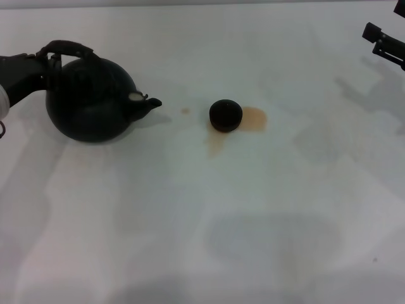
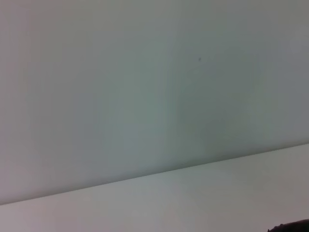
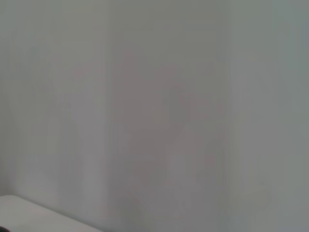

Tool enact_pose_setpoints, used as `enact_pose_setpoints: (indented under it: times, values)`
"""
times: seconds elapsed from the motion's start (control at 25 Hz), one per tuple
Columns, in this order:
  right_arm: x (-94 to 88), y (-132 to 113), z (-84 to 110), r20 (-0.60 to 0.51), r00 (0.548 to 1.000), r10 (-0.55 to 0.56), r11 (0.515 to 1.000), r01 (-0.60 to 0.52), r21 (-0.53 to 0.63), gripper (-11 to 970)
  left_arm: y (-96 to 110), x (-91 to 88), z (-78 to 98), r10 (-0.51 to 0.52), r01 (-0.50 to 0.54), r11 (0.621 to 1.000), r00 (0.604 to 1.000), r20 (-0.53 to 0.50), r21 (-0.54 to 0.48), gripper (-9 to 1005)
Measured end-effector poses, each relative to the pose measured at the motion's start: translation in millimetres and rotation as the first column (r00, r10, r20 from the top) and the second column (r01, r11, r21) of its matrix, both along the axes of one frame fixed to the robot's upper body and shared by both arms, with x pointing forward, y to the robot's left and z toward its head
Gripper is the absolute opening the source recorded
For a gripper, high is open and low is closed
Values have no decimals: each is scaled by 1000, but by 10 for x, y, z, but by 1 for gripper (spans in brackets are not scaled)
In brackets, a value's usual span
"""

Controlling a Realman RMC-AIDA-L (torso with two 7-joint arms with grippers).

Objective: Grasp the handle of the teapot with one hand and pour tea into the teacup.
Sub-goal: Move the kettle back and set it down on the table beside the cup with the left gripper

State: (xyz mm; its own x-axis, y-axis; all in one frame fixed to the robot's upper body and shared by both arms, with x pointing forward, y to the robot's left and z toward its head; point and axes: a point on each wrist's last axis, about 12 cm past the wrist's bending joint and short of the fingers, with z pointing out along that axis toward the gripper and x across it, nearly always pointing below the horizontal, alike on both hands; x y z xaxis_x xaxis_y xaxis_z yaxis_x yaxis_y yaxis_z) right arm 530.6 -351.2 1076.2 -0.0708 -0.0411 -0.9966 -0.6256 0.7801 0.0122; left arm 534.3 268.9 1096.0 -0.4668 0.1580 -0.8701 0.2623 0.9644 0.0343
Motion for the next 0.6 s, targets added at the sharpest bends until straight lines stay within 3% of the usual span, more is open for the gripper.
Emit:
enact_pose_setpoints:
  times: [0.12,0.44,0.6]
  values:
    - [-5,-2,-2,-1,1000,0,1000,0,0,854,-1,1,5,-1,1,1000,1000,2,0,92]
    - [-11,14,-2,1,1000,6,1000,-6,7,854,54,-37,47,26,-26,1000,999,20,-9,416]
    - [-14,15,-2,2,1000,7,1000,-7,9,854,87,-118,85,40,-40,999,998,41,-7,507]
